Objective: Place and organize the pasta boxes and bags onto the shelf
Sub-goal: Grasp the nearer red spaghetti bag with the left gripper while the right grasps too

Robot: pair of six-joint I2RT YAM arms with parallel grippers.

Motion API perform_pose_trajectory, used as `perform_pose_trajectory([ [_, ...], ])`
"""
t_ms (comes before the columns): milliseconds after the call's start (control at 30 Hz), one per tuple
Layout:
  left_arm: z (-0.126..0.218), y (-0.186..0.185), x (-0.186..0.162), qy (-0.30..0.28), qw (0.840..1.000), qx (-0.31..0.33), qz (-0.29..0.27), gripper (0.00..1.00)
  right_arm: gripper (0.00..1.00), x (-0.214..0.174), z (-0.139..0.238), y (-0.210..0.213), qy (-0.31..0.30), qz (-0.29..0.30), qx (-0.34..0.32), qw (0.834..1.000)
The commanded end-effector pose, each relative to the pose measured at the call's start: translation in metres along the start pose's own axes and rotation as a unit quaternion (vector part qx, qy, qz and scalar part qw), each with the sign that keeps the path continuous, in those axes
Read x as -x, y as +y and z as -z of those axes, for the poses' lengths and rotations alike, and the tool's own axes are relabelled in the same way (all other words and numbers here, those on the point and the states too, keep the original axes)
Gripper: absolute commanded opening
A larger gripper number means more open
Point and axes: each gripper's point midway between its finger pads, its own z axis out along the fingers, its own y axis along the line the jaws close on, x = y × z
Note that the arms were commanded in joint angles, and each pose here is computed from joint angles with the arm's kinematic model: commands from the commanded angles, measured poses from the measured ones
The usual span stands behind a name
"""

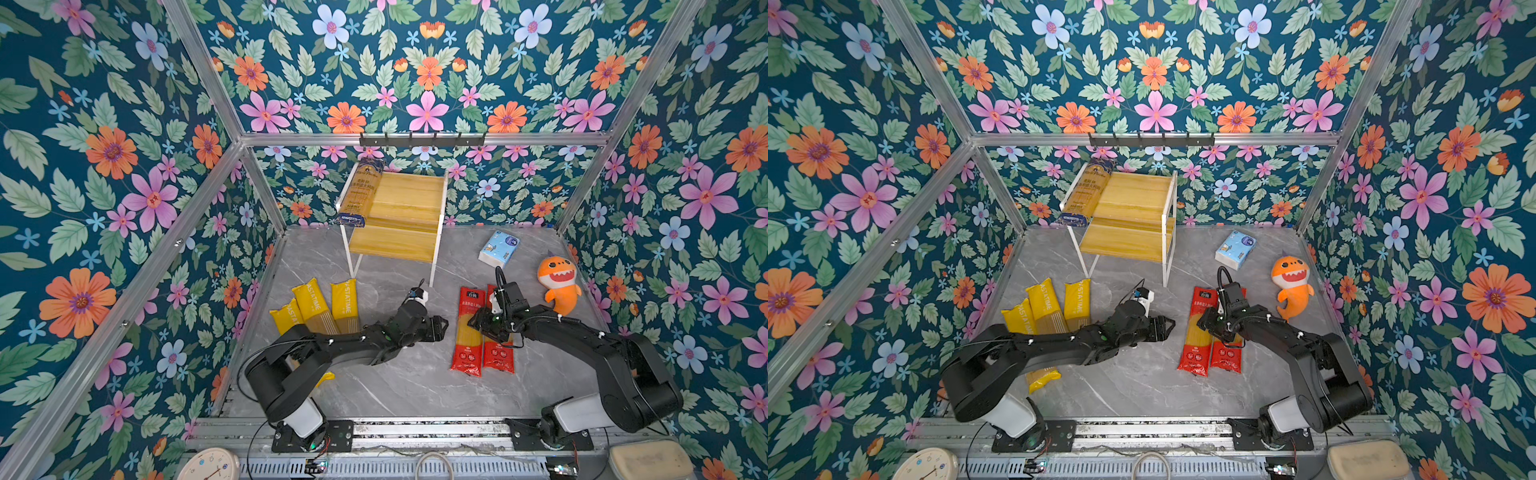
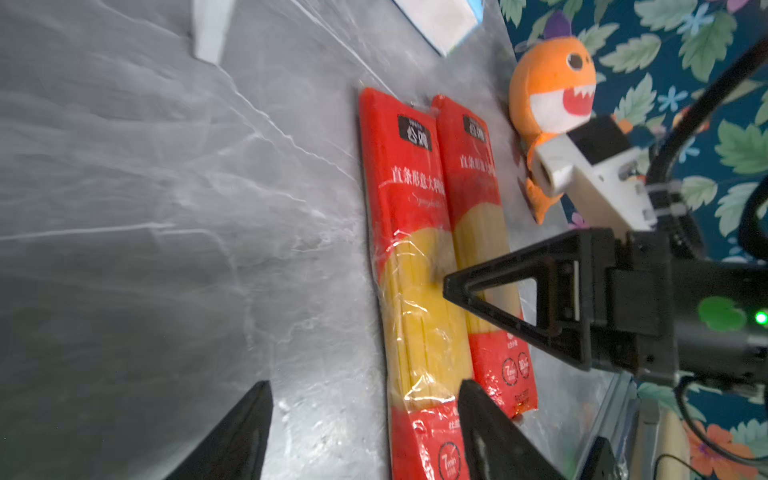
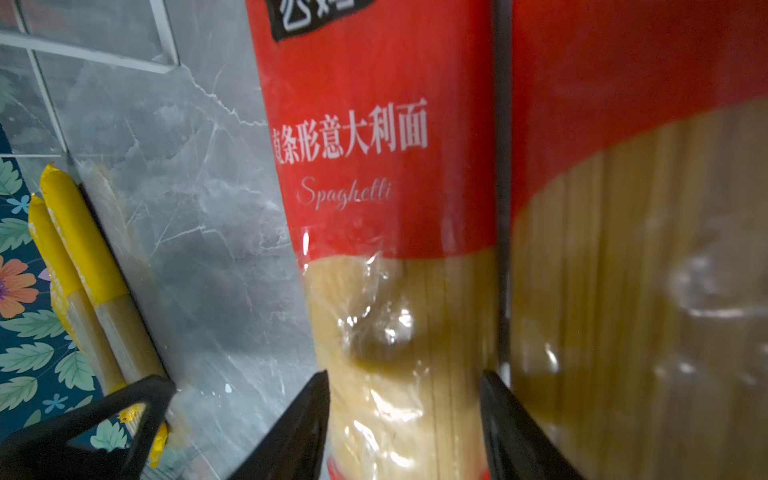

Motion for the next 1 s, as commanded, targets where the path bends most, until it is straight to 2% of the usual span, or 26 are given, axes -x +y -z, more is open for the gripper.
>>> perform_pose_trajectory([
  [0,-0.015,-0.013,-0.004,0.006,0.999,-0.042,-0.005,0.71,0.59,-0.004,-0.006,0.027,0.004,0.011,0.04,0.999],
  [133,-0.024,-0.004,-0.02,0.025,0.999,-0.044,0.007,0.67,0.58,-0.017,0.002,0.058,0.024,0.007,0.128,0.991],
  [367,-0.033,0.008,-0.034,0.051,0.998,-0.031,-0.003,0.62,0.61,0.001,-0.004,-0.003,-0.004,-0.033,0.014,0.999],
  [633,-0.039,0.018,-0.036,0.069,0.997,-0.027,-0.003,0.54,0.59,0.013,-0.034,0.008,-0.014,-0.073,0.057,0.996],
  [833,-0.04,0.01,-0.039,0.075,0.996,-0.058,-0.001,0.45,0.37,0.014,-0.041,0.031,-0.02,-0.051,0.117,0.992],
  [967,-0.03,0.002,-0.025,0.058,0.995,-0.077,0.0,0.45,0.21,0.016,-0.03,0.044,-0.042,-0.033,0.168,0.984],
])
